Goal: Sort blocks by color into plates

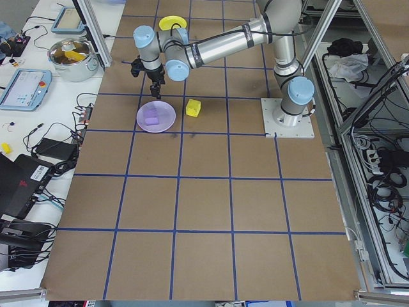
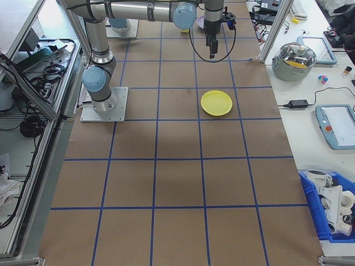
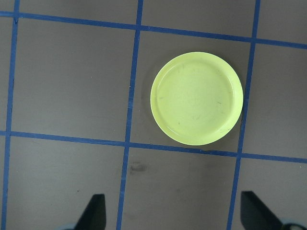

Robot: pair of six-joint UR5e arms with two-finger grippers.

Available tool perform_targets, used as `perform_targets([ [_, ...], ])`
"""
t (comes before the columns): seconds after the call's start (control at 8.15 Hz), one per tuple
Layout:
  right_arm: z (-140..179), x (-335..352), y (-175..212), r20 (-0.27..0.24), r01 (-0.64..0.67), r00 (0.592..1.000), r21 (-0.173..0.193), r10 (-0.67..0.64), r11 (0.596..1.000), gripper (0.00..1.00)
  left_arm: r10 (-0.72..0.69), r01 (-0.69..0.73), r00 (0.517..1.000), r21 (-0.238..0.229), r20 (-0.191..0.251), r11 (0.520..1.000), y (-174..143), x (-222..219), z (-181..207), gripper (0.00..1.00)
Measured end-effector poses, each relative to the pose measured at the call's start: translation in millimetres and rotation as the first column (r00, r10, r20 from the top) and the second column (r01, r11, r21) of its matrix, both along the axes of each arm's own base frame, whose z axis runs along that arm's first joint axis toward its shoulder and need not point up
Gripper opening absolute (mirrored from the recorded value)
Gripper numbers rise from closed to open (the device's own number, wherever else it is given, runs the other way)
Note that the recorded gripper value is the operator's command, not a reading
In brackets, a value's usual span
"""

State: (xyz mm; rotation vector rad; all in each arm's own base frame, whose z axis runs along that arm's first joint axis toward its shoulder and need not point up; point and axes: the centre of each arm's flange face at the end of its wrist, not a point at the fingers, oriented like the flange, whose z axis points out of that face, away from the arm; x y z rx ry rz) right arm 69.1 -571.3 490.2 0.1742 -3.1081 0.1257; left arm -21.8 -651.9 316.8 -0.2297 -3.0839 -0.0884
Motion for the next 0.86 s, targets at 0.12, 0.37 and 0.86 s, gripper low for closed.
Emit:
perform_targets([
  [0.12, 0, 0, 0, 0.0, 0.0, 1.0, 0.001, 0.0, 1.0, 1.0, -0.122, 0.123, 0.992, 0.015, -0.024, 0.992, 24, -7, -7, 1.0],
  [0.37, -2, 1, 1, 0.001, 0.001, 1.0, 0.01, -0.001, 1.0, 1.0, -0.288, 0.292, 0.955, 0.051, -0.066, 0.955, 61, -10, -33, 1.0],
  [0.86, -13, 2, 12, 0.004, 0.006, 1.0, 0.027, -0.006, 1.0, 1.0, -0.164, 0.175, 0.983, 0.142, -0.087, 0.974, 85, -3, -76, 1.0],
])
